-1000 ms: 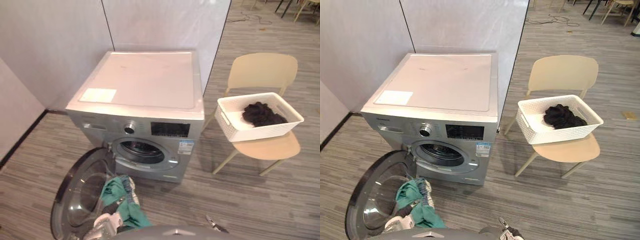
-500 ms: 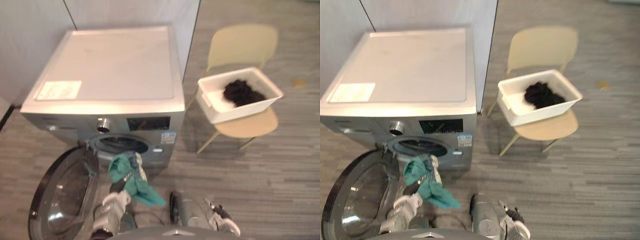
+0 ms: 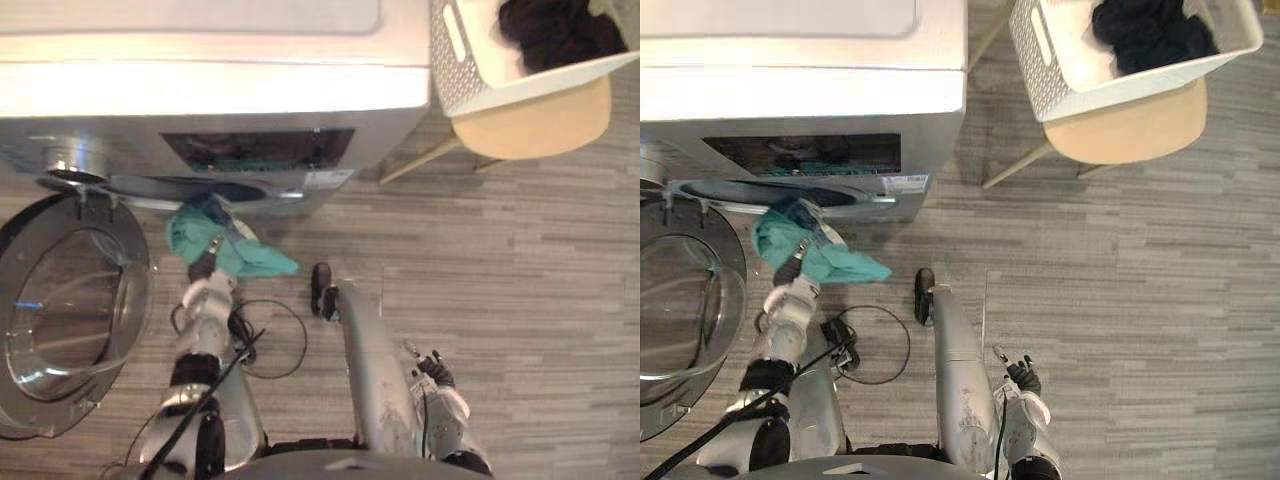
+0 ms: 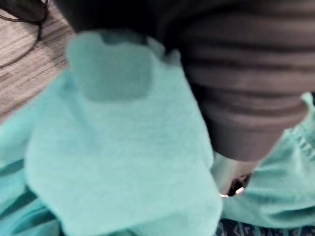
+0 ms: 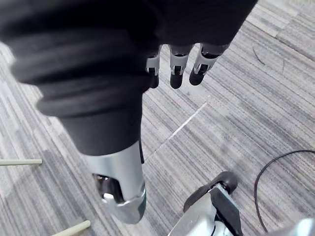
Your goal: Pick up the laundry basket with both hands and put the clothes into the washing machine.
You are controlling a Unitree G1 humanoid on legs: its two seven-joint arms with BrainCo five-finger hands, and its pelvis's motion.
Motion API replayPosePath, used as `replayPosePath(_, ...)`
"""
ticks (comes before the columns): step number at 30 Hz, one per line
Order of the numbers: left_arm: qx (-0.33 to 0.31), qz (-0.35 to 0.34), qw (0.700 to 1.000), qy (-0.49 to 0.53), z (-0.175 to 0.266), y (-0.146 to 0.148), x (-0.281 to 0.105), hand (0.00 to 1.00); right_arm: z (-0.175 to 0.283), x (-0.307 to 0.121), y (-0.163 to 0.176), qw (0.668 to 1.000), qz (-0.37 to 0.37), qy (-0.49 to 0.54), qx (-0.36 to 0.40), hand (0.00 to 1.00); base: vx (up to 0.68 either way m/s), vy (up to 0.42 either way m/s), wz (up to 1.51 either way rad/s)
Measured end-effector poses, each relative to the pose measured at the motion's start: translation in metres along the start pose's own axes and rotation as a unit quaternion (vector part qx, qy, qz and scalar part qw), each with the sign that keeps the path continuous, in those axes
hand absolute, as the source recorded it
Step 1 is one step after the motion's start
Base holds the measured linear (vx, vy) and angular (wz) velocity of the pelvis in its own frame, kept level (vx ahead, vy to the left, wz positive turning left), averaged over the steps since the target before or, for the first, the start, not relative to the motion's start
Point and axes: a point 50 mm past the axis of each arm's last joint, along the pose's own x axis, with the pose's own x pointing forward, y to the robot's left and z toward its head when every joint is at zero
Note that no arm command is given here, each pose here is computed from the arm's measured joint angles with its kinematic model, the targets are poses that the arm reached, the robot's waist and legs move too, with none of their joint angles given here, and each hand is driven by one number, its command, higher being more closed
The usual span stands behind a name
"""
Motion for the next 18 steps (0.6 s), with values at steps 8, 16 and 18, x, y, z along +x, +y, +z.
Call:
replayPosePath(8,-0.018,-0.087,0.987,-0.136,0.114,-0.073,0.017,1.0,0.007,-0.001,0.011,0.999,0.019,-0.024,0.026,0.0,-0.1,0.016,-0.16)
replayPosePath(16,0.015,-0.187,0.947,-0.262,0.221,-0.161,-0.016,1.0,0.006,-0.002,0.01,0.997,0.016,-0.023,0.067,0.0,-0.06,0.035,-0.13)
replayPosePath(18,0.03,-0.205,0.932,-0.297,0.242,-0.178,-0.03,1.0,0.006,-0.002,0.008,0.997,0.015,-0.022,0.071,0.0,-0.03,0.03,-0.15)
